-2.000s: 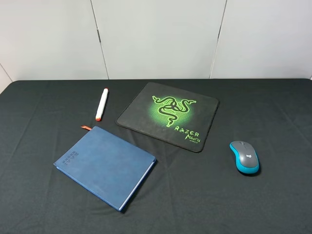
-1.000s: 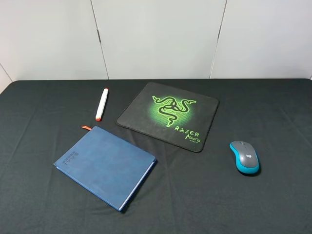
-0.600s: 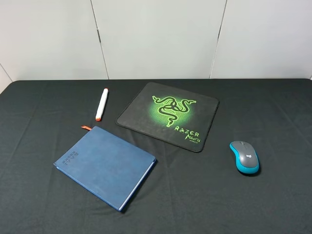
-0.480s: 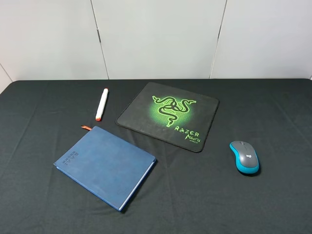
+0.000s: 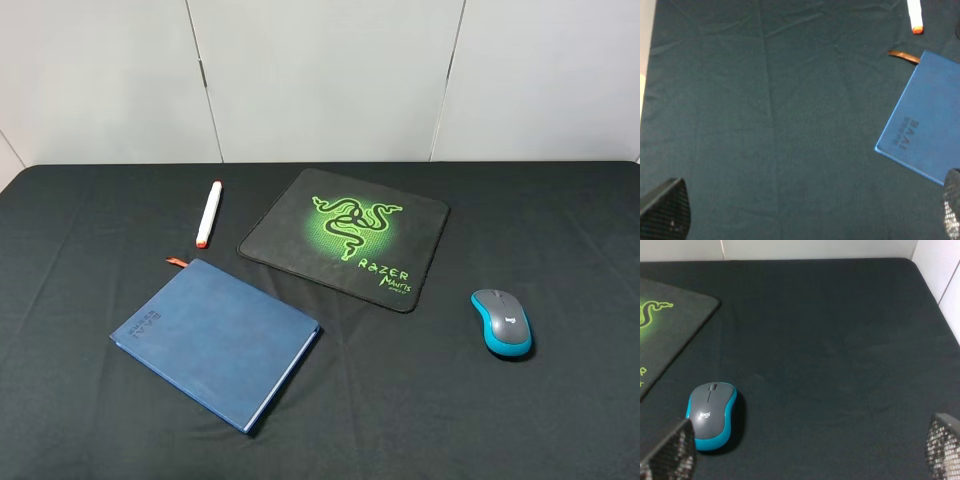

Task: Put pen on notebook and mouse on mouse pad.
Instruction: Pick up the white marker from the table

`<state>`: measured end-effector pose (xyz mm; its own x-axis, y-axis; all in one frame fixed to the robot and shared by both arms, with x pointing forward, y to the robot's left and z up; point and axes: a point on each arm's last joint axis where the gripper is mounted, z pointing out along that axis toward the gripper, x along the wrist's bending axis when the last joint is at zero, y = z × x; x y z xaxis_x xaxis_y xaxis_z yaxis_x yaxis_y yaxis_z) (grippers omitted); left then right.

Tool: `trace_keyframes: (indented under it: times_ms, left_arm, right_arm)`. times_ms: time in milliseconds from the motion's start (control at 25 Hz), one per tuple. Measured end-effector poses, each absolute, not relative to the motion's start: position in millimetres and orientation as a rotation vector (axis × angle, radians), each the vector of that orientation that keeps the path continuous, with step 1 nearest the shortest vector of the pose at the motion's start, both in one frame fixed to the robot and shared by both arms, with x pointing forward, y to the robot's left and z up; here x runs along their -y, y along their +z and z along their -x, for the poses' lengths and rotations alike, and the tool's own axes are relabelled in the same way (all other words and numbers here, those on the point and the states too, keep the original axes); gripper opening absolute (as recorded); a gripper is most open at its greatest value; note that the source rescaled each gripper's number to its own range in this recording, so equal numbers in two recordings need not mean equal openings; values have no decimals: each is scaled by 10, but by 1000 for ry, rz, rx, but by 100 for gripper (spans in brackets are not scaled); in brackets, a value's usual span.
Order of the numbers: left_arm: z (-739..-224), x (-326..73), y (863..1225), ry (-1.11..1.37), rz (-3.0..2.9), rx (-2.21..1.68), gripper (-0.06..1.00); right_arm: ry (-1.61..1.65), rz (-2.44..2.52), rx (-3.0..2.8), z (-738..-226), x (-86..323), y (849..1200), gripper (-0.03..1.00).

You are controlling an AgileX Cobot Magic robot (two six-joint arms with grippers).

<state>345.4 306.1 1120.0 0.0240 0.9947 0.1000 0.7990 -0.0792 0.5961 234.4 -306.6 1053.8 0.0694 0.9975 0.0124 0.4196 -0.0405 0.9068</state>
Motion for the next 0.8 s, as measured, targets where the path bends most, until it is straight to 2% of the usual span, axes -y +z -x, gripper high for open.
trace_keyframes:
  times_ms: [160,440,800]
  left_arm:
    - [-3924,-3033,11129,632,-1977,-1865,100]
    - [-4775,-2921,10793,438,-1978,-1947,100]
    - [-5680,-2485,10307,283,-2024,-2003,100]
  right_arm:
    - [942,-1573,-1456,-2344,3066,10538,100]
    - [942,-1573,-1456,-2344,3066,10538,100]
    - [942,-1573,-1456,-2344,3066,10538,100]
